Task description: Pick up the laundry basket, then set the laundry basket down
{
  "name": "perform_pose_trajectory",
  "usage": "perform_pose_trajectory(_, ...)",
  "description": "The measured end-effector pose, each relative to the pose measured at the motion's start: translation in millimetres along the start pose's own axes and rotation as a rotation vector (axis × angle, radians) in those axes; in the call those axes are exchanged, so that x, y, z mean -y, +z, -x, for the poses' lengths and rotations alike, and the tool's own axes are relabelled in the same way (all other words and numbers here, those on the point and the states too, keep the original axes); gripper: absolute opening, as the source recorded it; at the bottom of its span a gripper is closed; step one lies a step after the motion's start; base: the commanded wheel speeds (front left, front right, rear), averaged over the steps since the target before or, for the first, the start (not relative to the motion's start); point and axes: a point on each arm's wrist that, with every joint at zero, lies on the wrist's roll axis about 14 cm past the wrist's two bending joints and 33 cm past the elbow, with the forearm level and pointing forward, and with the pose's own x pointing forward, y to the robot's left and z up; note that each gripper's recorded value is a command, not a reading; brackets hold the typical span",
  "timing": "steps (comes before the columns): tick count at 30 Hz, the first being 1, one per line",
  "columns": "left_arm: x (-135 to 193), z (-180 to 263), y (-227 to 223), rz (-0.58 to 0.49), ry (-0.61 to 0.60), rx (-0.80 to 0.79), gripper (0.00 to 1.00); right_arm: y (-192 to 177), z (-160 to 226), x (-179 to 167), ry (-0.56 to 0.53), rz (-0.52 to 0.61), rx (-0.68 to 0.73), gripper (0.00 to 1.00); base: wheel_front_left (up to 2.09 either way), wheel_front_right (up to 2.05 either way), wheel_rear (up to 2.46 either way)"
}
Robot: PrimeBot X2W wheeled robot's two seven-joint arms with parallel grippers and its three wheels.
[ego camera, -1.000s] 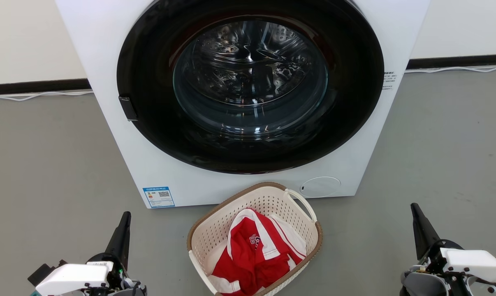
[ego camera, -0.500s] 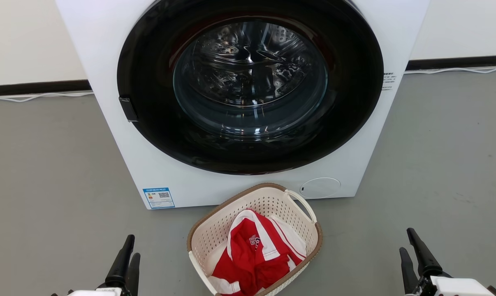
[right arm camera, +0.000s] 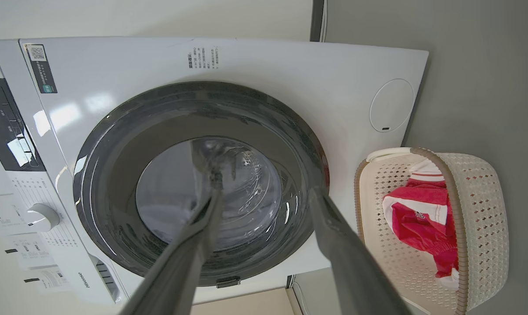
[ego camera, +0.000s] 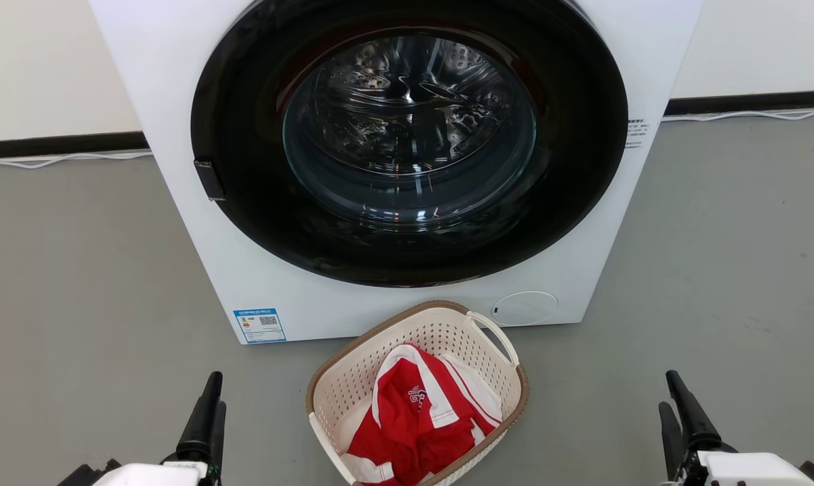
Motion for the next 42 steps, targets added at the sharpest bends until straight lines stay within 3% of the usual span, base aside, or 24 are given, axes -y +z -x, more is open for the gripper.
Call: perform_pose_trajectory(42,22,3,-16,-0.776,-0.028,0.011,1.00,-13,1,-35,0.122,0.610,0.018,1.00,0.00,0.00,0.00)
